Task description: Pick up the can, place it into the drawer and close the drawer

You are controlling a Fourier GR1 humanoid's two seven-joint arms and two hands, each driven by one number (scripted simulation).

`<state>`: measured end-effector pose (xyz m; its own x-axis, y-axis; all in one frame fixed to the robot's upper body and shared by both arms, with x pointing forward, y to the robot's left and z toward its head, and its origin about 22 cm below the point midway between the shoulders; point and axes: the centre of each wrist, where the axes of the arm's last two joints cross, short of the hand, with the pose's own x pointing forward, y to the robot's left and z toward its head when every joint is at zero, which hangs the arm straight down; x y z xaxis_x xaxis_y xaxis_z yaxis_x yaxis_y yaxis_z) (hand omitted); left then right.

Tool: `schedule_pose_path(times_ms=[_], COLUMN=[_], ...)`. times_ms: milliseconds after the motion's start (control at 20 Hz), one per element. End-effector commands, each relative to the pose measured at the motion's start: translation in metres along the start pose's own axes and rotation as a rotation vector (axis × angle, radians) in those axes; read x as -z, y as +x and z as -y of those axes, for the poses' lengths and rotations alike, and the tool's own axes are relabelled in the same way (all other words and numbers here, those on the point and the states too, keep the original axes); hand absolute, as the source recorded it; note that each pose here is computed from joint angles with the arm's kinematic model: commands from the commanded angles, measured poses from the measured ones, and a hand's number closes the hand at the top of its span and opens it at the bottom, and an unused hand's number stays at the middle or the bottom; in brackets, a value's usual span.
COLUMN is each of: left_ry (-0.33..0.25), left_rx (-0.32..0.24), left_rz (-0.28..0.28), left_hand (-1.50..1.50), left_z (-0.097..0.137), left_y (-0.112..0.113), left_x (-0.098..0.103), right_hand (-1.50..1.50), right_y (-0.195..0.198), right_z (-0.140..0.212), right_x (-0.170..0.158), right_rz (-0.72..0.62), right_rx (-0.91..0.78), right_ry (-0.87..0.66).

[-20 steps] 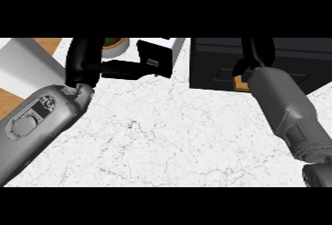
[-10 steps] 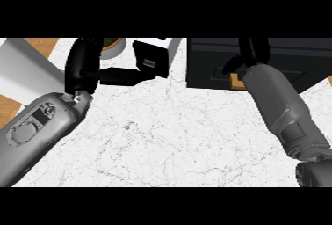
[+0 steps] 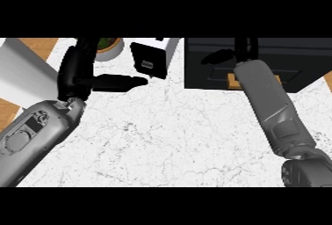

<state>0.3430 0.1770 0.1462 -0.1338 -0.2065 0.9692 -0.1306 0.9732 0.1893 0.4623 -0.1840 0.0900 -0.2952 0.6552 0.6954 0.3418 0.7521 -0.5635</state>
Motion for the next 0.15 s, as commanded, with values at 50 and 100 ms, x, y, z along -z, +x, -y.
schedule_pose_path(times_ms=[50,100], left_ry=[0.012,0.032], left_rx=[-0.018,0.008], left_rz=[0.007,-0.019], left_hand=[-1.5,-1.5], left_z=[-0.003,-0.015], left_y=[-0.009,-0.02], left_x=[-0.004,-0.005], right_hand=[-1.5,-1.5], right_y=[0.027,0.008], right_z=[0.009,0.006], right_x=[0.023,0.01], right_rz=[-0.007,-0.006], right_rx=[0.199,0.201], right_ry=[-0.07,-0.058])
